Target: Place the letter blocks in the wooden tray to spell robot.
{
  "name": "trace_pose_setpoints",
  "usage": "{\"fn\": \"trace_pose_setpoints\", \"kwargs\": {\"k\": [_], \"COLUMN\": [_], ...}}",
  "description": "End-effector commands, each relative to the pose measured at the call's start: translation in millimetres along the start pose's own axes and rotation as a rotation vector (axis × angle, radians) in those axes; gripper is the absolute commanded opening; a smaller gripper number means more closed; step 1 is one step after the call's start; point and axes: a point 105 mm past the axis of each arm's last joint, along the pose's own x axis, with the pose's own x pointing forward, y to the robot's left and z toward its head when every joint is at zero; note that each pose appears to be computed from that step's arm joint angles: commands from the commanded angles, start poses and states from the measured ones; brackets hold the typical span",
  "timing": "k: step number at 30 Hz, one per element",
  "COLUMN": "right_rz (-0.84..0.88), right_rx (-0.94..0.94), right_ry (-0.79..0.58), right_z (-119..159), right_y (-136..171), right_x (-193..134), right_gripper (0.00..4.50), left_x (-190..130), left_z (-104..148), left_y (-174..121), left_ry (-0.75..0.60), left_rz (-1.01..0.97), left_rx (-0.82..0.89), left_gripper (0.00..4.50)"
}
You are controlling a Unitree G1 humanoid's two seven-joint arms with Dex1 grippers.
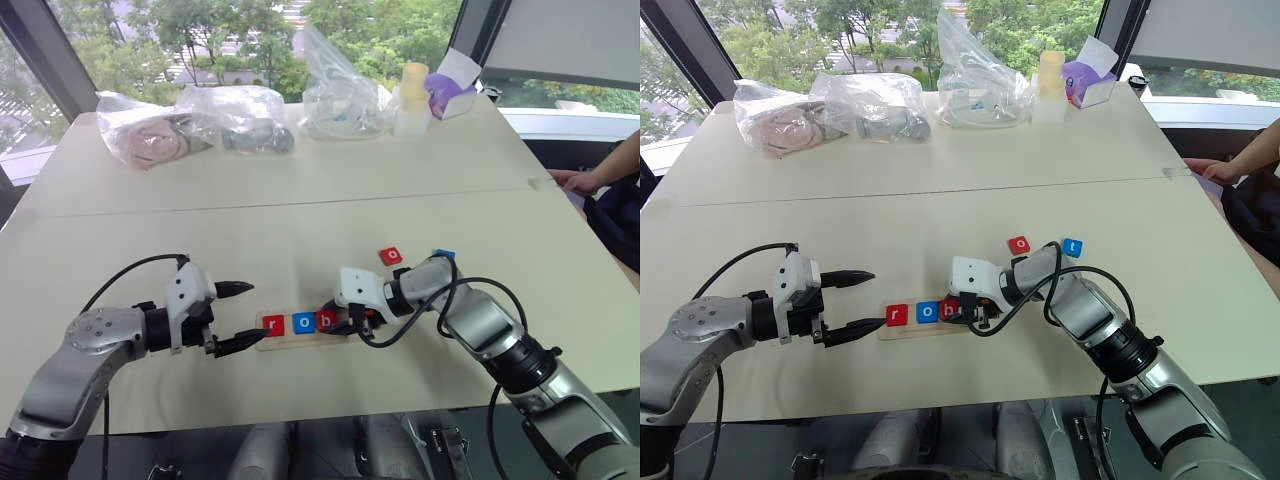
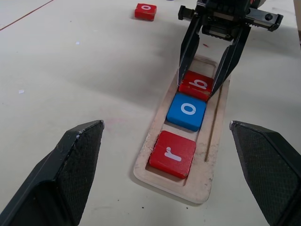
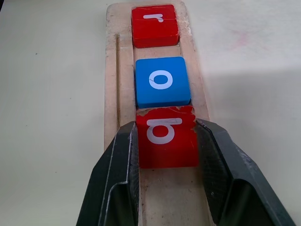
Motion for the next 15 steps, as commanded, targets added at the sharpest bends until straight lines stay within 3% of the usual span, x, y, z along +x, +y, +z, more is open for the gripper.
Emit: {"fn": "trace_pose_setpoints", "kwargs": {"k": [1, 3, 4, 9, 12, 15], "right_rz": [0.010, 0.010, 0.007, -0.107, -0.300, -0.519], "right_rx": [-0.028, -0.022, -0.017, 0.024, 0.121, 0.233], "right_ry": [-0.016, -0.025, -0.035, -0.103, -0.157, -0.151], "right_z": [9, 12, 14, 29, 33, 18], "right_y": [3, 2, 1, -21, -52, -78], "right_x": [1, 1, 0, -18, -50, -82], "right_gripper": [3.13, 4.26, 4.45, 4.45, 4.45, 4.45], "left_x": [-2, -2, -2, -2, 0, 2], "left_z": [11, 10, 10, 10, 11, 10], "left_y": [1, 2, 2, 2, 2, 1], "left_ry": [-0.026, -0.025, -0.026, -0.028, -0.033, -0.037], "left_rz": [0.008, 0.009, 0.010, 0.009, 0.005, -0.004], "left_rx": [0.037, 0.038, 0.037, 0.036, 0.034, 0.032], "left_gripper": [4.50, 4.50, 4.50, 4.50, 4.50, 4.50]}}
